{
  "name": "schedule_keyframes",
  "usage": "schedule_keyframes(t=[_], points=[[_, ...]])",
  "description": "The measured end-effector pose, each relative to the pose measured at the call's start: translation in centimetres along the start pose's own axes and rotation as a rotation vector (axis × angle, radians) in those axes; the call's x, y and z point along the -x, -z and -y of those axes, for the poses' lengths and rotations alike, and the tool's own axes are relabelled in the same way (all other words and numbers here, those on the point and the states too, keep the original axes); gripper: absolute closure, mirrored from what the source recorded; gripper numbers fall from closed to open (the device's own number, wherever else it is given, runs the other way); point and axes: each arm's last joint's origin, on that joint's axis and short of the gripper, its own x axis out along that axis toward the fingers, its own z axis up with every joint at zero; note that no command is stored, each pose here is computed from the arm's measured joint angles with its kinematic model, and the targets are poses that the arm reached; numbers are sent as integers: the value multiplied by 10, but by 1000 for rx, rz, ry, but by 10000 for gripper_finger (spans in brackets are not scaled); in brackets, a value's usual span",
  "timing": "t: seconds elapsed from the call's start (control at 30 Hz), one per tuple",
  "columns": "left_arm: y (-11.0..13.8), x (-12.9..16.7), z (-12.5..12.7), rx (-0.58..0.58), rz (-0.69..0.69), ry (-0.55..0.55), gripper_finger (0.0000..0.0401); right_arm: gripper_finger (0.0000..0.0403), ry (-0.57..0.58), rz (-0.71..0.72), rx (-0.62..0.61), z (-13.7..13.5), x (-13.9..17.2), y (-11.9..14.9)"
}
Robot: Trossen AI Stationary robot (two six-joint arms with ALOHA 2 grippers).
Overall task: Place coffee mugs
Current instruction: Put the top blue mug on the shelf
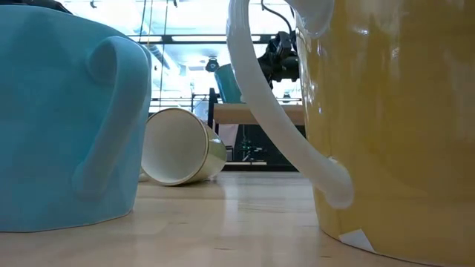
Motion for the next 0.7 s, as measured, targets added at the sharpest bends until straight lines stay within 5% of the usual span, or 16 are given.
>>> schedule_keyframes(t=[0.7], points=[[0,0,0,0,0,0,291,364,21,-28,16,-5,-7,5]])
